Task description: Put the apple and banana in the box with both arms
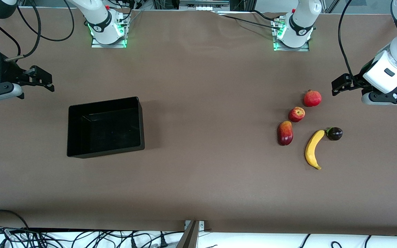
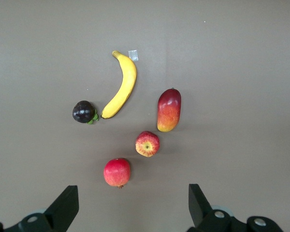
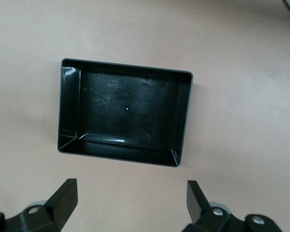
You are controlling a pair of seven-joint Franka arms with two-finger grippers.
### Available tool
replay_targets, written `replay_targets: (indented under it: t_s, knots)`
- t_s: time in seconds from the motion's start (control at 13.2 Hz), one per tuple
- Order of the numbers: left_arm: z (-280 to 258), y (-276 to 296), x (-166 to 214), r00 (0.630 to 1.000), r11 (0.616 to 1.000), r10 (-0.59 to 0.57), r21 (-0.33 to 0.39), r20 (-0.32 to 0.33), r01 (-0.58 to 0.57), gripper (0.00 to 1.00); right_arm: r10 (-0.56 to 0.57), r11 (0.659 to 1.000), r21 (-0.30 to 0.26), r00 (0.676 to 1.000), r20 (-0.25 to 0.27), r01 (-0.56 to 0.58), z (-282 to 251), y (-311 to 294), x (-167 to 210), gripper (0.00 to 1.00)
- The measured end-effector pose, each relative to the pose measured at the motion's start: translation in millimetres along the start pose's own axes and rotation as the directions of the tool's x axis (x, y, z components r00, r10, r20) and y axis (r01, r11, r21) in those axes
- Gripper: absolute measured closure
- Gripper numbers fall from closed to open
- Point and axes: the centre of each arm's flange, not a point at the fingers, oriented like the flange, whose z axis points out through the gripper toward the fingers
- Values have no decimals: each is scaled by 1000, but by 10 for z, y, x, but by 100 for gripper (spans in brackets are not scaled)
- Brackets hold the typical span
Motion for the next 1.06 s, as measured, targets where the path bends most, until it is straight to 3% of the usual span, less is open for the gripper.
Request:
replay_targets:
  t_s: [0.23,0.84,1.06]
  knots:
    - [-2,0,0,1000,1000,0,0,0,0,0,22,1000,-2,999,39,-22,600,77,102,0]
    - [-10,0,-5,1000,1000,0,0,-1,0,0,98,993,-77,994,50,-94,2982,790,217,0]
    - [-9,-1,-5,1000,1000,0,0,0,0,0,136,990,-49,987,90,-132,3503,942,58,6]
